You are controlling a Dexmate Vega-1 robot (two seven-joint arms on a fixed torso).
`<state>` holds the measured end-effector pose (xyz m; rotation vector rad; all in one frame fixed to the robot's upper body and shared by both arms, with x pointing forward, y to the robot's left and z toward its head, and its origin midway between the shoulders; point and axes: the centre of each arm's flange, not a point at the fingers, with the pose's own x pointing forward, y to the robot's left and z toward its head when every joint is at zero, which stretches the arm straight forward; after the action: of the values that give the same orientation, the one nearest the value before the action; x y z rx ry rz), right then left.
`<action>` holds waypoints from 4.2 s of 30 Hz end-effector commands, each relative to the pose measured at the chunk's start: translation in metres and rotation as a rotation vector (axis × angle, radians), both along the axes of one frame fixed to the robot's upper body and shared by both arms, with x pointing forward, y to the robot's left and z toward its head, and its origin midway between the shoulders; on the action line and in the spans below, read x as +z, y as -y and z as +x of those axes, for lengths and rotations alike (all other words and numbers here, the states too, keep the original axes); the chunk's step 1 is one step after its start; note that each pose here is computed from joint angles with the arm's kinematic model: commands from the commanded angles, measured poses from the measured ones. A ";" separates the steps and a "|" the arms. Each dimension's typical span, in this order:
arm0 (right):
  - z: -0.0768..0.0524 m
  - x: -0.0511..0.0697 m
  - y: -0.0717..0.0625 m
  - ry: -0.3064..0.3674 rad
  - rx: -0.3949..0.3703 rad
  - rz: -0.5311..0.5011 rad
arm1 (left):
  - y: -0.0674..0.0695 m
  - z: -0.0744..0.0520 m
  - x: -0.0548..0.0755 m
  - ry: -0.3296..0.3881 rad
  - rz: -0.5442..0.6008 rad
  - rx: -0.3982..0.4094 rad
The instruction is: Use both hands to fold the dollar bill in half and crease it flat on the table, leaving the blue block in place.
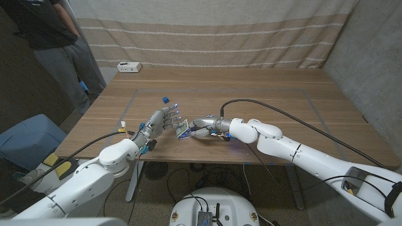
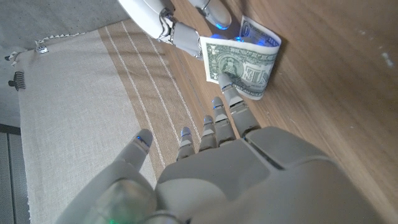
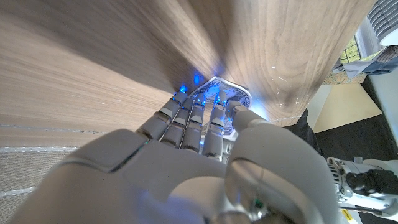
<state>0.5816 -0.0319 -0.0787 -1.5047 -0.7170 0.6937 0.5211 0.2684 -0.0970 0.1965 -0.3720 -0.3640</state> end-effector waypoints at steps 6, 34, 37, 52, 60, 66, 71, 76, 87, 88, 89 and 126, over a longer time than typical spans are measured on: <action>-0.001 0.019 0.013 -0.044 0.030 0.108 | 0.008 0.004 -0.001 -0.088 0.105 0.039; -0.007 0.042 0.025 0.096 0.044 0.155 | 0.012 0.017 0.012 -0.075 0.129 0.047; -0.008 0.039 0.021 0.084 0.056 0.131 | 0.012 0.019 0.012 -0.076 0.129 0.045; -0.005 0.028 0.004 0.049 0.065 0.030 | 0.012 0.024 0.015 -0.079 0.135 0.038; -0.002 0.024 0.001 0.042 0.046 0.006 | 0.011 0.027 0.016 -0.084 0.139 0.035; 0.001 0.023 -0.001 0.038 0.032 -0.012 | 0.011 0.028 0.017 -0.086 0.140 0.031; 0.004 0.021 -0.002 0.034 0.017 -0.029 | 0.011 0.028 0.017 -0.086 0.141 0.030; 0.006 0.019 0.000 0.038 0.004 -0.038 | 0.011 0.028 0.017 -0.085 0.141 0.031; 0.006 0.014 0.002 0.037 -0.009 -0.058 | 0.011 0.028 0.018 -0.080 0.139 0.027; 0.006 0.013 0.001 0.038 -0.009 -0.062 | 0.011 0.028 0.018 -0.080 0.139 0.027; 0.005 0.013 0.000 0.040 -0.008 -0.068 | 0.011 0.028 0.018 -0.079 0.139 0.028; 0.004 0.012 -0.010 0.078 -0.013 -0.128 | 0.024 -0.034 0.076 0.534 0.803 0.637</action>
<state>0.5856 -0.0240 -0.0681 -1.6501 -0.7342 0.6866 0.5027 0.2460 -0.0415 0.8505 -0.5728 0.0070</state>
